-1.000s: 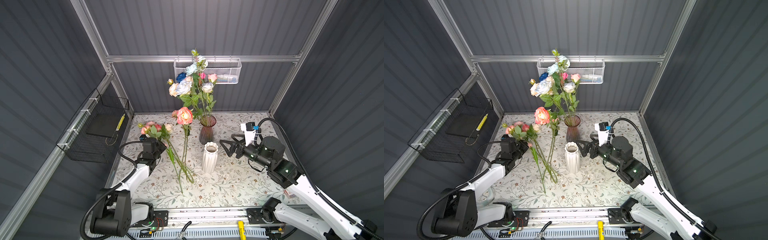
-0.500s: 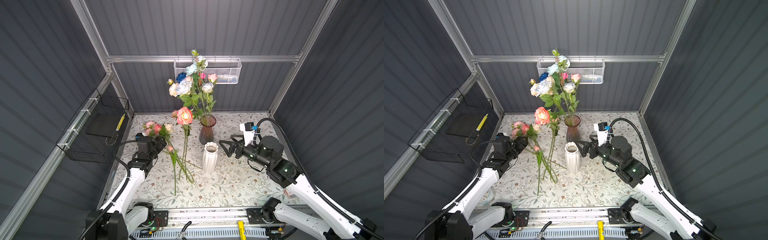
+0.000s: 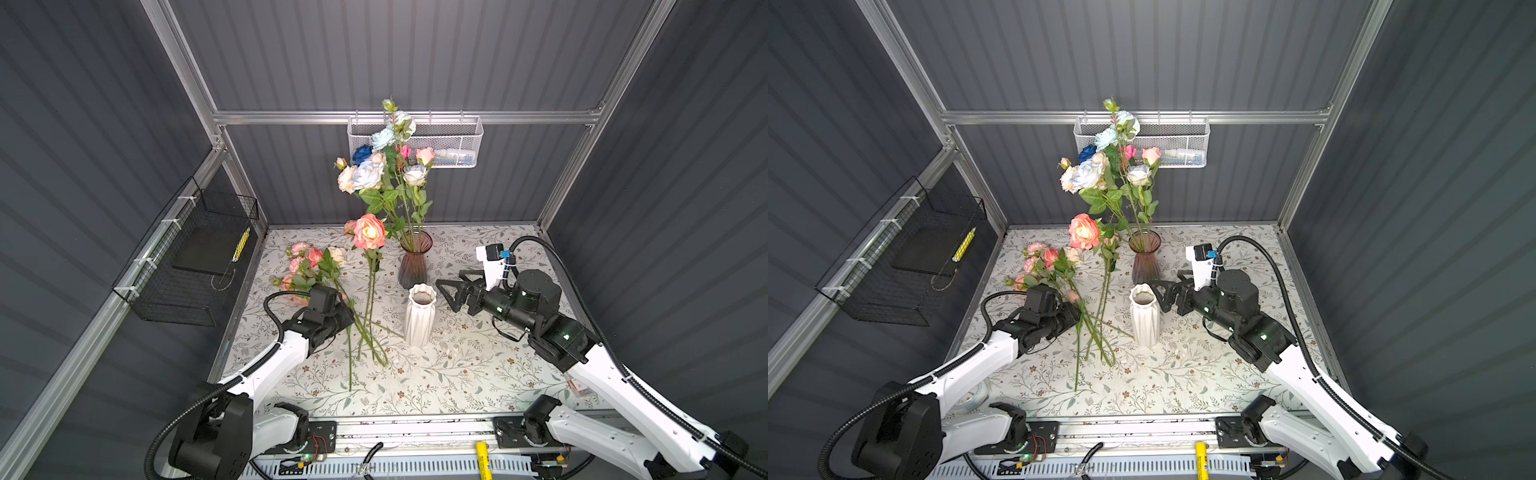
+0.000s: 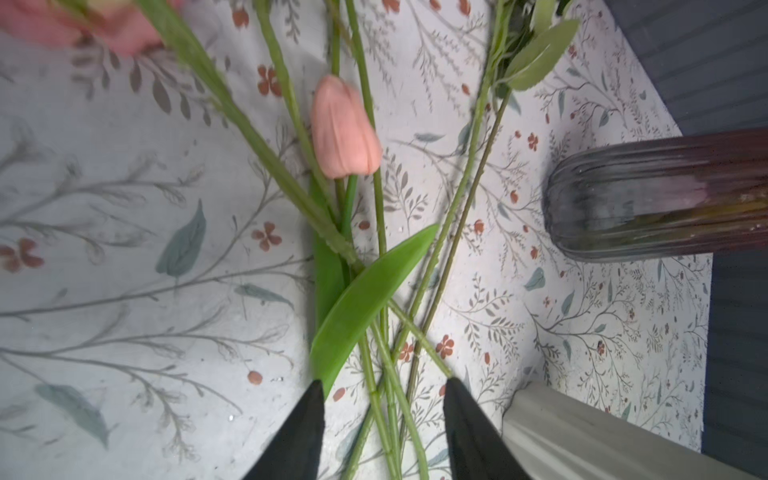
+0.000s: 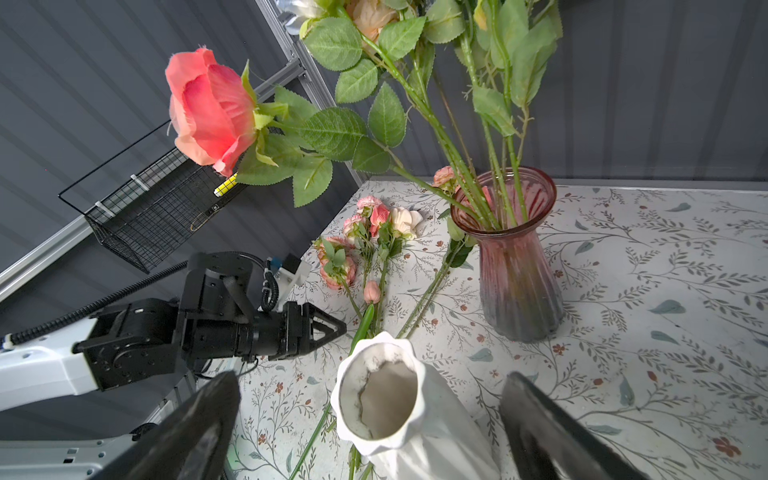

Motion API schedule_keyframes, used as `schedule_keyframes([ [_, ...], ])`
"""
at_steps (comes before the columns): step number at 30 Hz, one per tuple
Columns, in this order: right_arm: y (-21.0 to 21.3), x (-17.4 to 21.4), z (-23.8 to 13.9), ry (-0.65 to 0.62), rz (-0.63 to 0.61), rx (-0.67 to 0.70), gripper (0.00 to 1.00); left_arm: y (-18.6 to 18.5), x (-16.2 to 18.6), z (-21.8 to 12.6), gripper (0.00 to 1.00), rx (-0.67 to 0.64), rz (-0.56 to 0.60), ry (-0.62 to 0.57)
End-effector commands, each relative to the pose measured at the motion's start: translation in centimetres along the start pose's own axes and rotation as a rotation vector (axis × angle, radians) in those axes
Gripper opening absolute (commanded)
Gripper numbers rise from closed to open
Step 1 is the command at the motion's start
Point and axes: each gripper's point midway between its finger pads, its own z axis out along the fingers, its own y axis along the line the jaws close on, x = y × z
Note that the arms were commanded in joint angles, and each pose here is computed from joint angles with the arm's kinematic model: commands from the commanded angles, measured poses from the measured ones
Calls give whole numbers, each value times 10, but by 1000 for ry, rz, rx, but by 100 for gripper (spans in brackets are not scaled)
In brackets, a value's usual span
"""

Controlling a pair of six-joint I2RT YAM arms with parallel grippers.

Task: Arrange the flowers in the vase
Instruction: 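Lift the pink rose spray upward off the table with the left gripper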

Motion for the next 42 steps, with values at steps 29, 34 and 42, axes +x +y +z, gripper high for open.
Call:
schedule_keyframes([
  [29,-8,-5,-28,-71,-9,23,99,41,-93,38,38,31,-308,-269],
  [34,-9,-6,-29,-74,-9,27,99,49,-93,48,33,0,-305,-263],
  [42,-10,-6,-27,-69,-5,28,99,48,-100,49,11,21,-328,-298],
])
